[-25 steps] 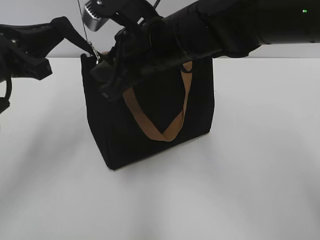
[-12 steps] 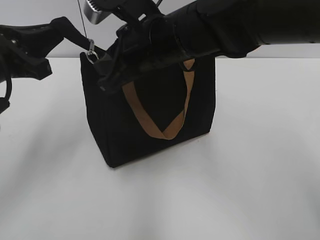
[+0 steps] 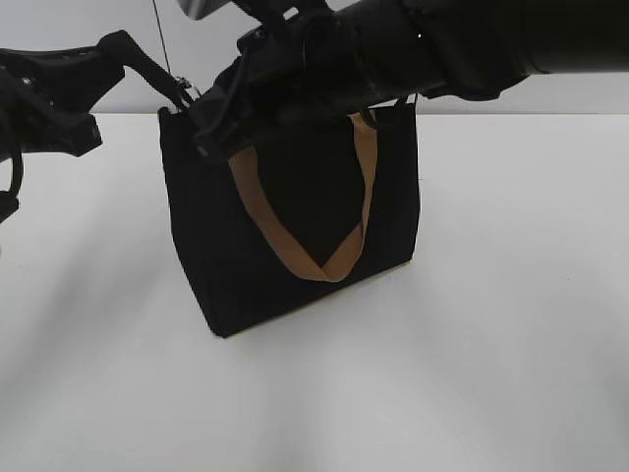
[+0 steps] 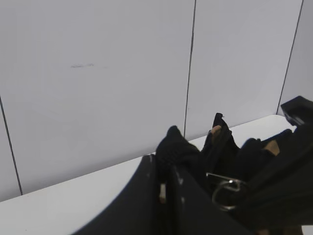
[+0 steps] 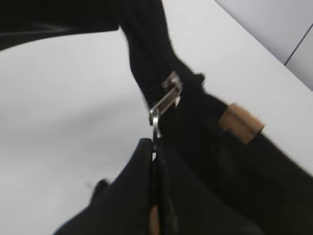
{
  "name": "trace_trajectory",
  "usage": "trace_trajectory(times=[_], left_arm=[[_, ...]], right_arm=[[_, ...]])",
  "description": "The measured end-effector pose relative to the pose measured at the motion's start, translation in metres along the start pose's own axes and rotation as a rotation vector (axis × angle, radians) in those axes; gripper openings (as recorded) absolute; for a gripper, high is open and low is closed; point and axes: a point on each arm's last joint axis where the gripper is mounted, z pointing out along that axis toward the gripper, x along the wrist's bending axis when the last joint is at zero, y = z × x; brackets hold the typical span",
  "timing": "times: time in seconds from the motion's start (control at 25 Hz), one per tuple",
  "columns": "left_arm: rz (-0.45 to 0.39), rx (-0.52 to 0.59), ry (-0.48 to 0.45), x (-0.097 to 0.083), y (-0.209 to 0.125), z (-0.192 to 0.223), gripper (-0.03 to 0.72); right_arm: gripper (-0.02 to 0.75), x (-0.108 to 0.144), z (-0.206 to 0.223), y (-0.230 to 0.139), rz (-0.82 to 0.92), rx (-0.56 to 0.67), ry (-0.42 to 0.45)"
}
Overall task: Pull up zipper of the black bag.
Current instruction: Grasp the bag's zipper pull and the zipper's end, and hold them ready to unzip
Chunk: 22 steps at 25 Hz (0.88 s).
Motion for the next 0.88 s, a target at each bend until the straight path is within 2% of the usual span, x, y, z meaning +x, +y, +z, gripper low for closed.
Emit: trace_trajectory(times=[0.32, 0.6, 0.88], left_arm=[[-0.001, 0.0, 0.001, 0.0, 0.0, 0.0, 0.022], [0.007, -0.005, 0.007, 0.0, 0.005, -0.004, 0.022], [0.031, 0.035, 0.031, 0.0, 0.012, -0.012, 0.022]], right_arm=[[-0.015, -0.014, -0.013, 0.004, 0.088, -0.017, -0.015], [-0.015, -0.012, -0.014, 0.002, 0.112, 0.001, 0.034], [-0.015, -0.012, -0.015, 0.001, 0.127, 0.009, 0.043]])
